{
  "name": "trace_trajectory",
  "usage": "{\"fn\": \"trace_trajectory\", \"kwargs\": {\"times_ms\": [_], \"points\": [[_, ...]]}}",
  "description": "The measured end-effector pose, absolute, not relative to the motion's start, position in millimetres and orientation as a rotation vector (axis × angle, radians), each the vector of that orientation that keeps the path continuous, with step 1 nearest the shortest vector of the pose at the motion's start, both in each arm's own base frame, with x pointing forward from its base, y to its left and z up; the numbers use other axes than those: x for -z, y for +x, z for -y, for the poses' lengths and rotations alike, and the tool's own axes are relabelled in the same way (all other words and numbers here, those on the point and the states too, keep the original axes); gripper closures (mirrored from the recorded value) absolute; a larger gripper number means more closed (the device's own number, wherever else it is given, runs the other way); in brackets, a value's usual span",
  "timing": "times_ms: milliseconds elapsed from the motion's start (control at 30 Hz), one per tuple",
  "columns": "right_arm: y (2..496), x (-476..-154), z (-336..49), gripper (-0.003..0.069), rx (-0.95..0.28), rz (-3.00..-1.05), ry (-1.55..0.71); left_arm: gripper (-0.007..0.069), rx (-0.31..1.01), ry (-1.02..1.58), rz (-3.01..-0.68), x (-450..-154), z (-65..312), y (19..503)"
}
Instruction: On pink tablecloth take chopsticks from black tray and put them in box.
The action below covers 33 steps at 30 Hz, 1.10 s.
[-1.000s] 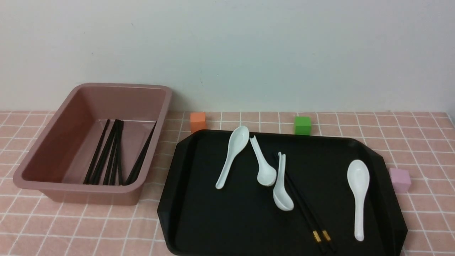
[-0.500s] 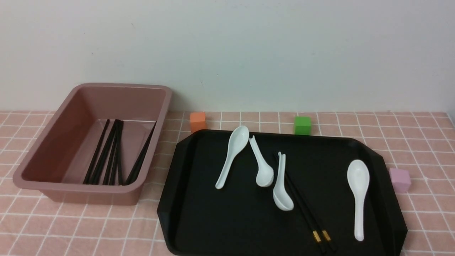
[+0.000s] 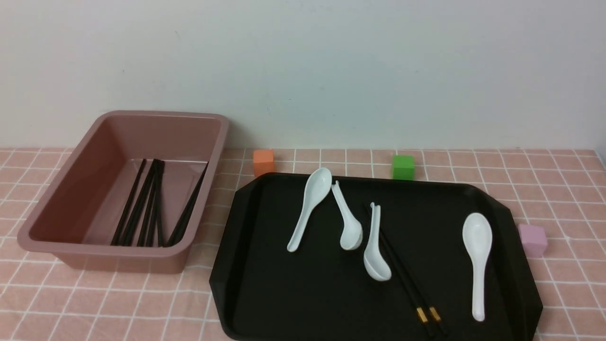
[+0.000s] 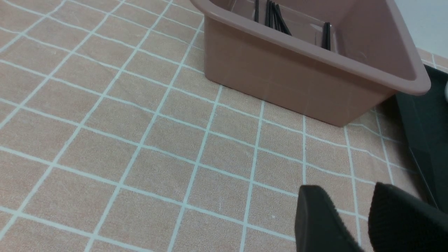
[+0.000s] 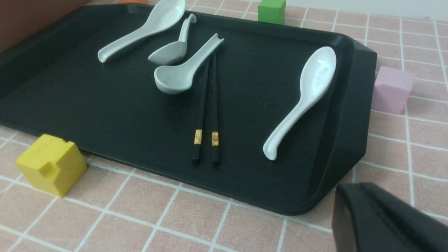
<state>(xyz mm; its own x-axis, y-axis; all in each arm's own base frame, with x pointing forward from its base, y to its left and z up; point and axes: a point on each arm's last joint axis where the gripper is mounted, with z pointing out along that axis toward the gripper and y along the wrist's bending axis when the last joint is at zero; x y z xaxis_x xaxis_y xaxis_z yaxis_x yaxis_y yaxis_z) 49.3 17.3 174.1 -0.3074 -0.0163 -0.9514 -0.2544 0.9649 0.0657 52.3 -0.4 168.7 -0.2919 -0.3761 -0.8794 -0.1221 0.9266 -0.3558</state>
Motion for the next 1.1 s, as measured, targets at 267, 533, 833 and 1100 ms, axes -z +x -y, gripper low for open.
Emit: {"fn": "trace_trajectory", "kwargs": {"times_ms": [267, 533, 833, 1100], "points": [[49.3, -174.1, -17.3, 0.0662, -0.241, -1.873, -0.194, 0.0386, 0.259, -0.367, -1.865, -168.7, 0.4, 52.3], [49.3, -174.0, -17.4, 0.0657, -0.241, -1.874, -0.195, 0.0386, 0.259, -0.367, -1.865, -168.7, 0.4, 52.3], [49.3, -174.0, -17.4, 0.0651, -0.241, -1.874, -0.194, 0.0386, 0.259, -0.367, -1.866, -168.6, 0.4, 52.3], [49.3, -174.0, -17.4, 0.0642, -0.241, -1.874, -0.194, 0.0386, 0.259, -0.367, -1.866, -168.6, 0.4, 52.3]]}}
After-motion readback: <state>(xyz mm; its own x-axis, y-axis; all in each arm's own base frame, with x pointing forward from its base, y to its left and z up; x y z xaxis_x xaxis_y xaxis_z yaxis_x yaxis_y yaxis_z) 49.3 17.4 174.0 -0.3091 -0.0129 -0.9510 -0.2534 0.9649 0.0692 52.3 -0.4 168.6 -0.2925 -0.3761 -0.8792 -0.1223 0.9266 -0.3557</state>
